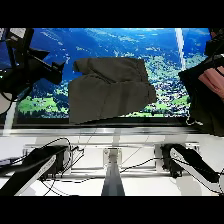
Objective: Fold the clothes and pants, and hang the long-sleeved shirts on hangers.
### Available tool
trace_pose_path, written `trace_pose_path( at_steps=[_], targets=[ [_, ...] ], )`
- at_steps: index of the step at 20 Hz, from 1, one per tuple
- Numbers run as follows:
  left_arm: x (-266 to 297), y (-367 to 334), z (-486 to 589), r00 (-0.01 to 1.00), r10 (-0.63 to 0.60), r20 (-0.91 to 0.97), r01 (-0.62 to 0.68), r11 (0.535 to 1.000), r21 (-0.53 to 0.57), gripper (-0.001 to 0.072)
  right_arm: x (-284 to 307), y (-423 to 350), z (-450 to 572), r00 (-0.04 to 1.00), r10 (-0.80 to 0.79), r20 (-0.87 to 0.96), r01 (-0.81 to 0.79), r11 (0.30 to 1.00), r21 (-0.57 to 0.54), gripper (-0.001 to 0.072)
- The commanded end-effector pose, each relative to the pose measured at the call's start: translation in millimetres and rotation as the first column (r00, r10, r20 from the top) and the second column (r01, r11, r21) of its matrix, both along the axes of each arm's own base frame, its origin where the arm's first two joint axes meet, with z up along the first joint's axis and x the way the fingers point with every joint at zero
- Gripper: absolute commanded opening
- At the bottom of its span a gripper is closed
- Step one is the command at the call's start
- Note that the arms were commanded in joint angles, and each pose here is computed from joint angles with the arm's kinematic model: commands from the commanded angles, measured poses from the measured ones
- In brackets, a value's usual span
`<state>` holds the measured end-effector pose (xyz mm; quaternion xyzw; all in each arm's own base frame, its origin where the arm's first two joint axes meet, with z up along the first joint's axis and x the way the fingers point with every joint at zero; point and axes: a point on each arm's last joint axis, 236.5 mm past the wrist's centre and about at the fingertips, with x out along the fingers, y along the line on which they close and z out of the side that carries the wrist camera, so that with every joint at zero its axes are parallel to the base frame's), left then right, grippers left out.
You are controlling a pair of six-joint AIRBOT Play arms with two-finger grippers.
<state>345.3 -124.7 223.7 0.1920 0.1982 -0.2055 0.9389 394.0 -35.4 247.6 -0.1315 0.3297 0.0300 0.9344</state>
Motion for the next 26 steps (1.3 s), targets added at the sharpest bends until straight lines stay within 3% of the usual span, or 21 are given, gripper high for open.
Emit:
trace_pose_path(
  at_steps=[1, 16, 19, 22, 25, 26],
  targets=[
    [0, 0, 1, 1.000, 0.001, 0.002, -0.001, 1.000, 0.000, 0.0538, 0, 0, 0, 1.000, 0.001, -0.001, -0.001, 1.000, 0.000, 0.0022],
    [0, -1, 1, 1.000, -0.001, 0.000, 0.001, 1.000, -0.007, 0.0538, 7, -1, 9, 0.999, -0.002, 0.049, 0.002, 1.000, -0.003, 0.0022],
    [-1, -6, 6, 1.000, -0.010, 0.009, 0.010, 0.999, -0.042, 0.0538, 7, 7, 7, 0.999, -0.018, 0.045, 0.015, 0.997, 0.072, 0.0023],
    [-4, -5, -1, 1.000, -0.011, -0.020, 0.011, 0.999, -0.031, 0.0538, 1, -24, -45, 0.984, -0.091, -0.156, 0.094, 0.996, 0.012, 0.0022],
    [-18, 2, -27, 0.991, -0.007, -0.133, 0.011, 1.000, 0.027, 0.0535, -31, -36, -131, 0.864, -0.098, -0.493, 0.160, 0.984, 0.085, 0.0021],
    [-22, 5, -34, 0.986, 0.003, -0.167, 0.004, 0.999, 0.040, 0.0461, -47, -34, -162, 0.802, -0.061, -0.594, 0.167, 0.978, 0.126, 0.0020]
  ],
)
